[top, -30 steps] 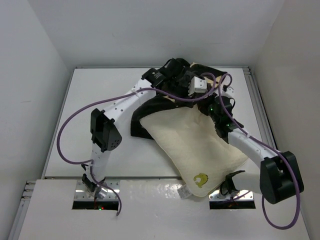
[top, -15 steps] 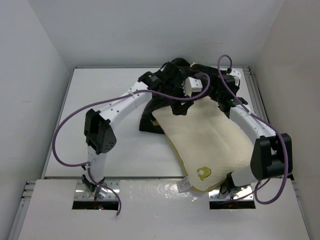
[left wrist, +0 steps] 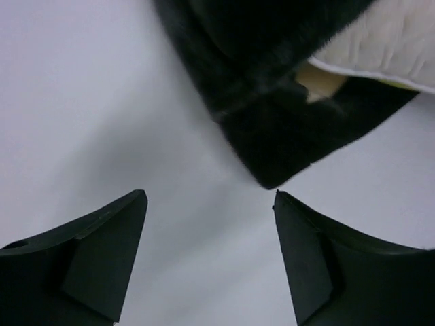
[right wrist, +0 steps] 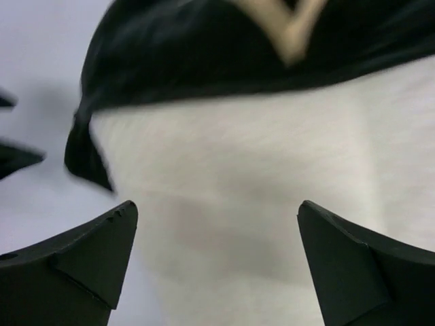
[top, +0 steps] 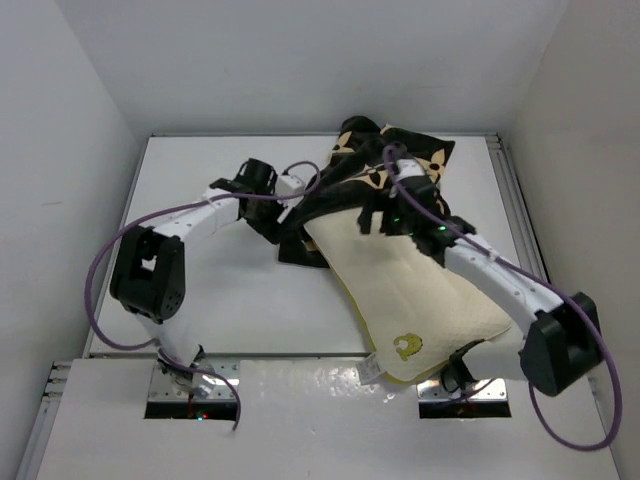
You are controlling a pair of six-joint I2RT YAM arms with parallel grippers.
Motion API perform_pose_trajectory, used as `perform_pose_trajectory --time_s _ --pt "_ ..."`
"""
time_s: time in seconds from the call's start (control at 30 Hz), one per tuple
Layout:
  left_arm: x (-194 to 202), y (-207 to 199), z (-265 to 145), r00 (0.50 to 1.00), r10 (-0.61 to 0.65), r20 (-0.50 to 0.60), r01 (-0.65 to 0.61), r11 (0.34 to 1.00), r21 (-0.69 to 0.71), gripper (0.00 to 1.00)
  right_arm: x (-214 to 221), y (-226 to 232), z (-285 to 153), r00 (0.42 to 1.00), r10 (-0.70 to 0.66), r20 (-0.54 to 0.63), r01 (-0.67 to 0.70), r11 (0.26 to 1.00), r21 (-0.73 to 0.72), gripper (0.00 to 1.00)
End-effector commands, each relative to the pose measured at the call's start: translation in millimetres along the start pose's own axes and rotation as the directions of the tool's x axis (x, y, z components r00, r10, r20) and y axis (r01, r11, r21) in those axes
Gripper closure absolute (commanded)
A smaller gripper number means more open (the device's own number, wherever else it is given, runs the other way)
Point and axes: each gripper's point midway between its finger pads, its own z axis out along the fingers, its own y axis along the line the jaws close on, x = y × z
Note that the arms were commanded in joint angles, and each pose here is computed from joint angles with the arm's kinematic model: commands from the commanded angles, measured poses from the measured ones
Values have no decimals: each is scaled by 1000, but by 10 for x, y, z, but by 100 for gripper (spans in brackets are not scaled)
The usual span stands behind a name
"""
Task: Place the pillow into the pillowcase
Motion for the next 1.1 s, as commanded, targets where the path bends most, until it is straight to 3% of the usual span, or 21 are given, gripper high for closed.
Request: perform_pose_trajectory --time_s 0.0,0.1,0.23,0.37,0.47,0.5,0.53,0.57,0.6,0.63,0.73,0.77,0.83,0.93,1.07 --pt "-241 -177 203 990 -78 118 69 994 79 25 640 386 110 972 -127 -197 113 990 -78 1" --pt "-262 -212 311 984 -133 116 116 983 142 24 922 551 144 943 -197 -269 190 980 -54 1" --pt "-188 -233 421 986 -118 121 100 985 144 24 1254 758 140 893 -307 -330 304 951 -61 1" --pt "-162 -470 535 981 -137 140 101 965 240 26 1515 691 217 874 -308 -377 324 946 -21 1" --pt "-86 -568 739 978 -183 96 148 944 294 34 1685 665 318 867 -268 -419 297 955 5 4" --pt "-10 -607 782 979 -196 53 170 934 313 51 1717 652 333 868 -245 -432 282 959 23 8" --pt "-45 -605 804 980 -194 47 169 932 321 58 1722 645 378 870 -231 -435 276 960 42 13" --pt "52 -623 896 980 -197 8 184 926 329 66 1710 641 396 875 -219 -432 268 962 56 24" --pt "106 -630 916 981 -195 -15 189 924 332 80 1700 646 410 884 -193 -426 246 967 73 32" --pt "111 -617 936 984 -176 -15 171 929 328 95 1657 668 444 898 -161 -409 214 973 85 53" --pt "0 -594 824 983 -183 11 168 924 344 100 1522 708 486 922 -70 -381 105 992 70 93" --pt "-145 -603 675 982 -183 56 150 917 370 100 1462 842 501 928 -18 -372 27 999 18 100" --pt "-354 -607 449 980 -162 117 106 918 382 100 1313 871 516 937 56 -346 -69 997 -27 100" --pt "-1024 -468 -291 937 -63 344 -45 954 297 100 761 1108 420 955 203 -217 -240 957 -163 100" --pt "-1250 -586 -774 904 155 399 -246 951 187 100 -127 1300 234 925 379 -30 -371 883 -289 100"
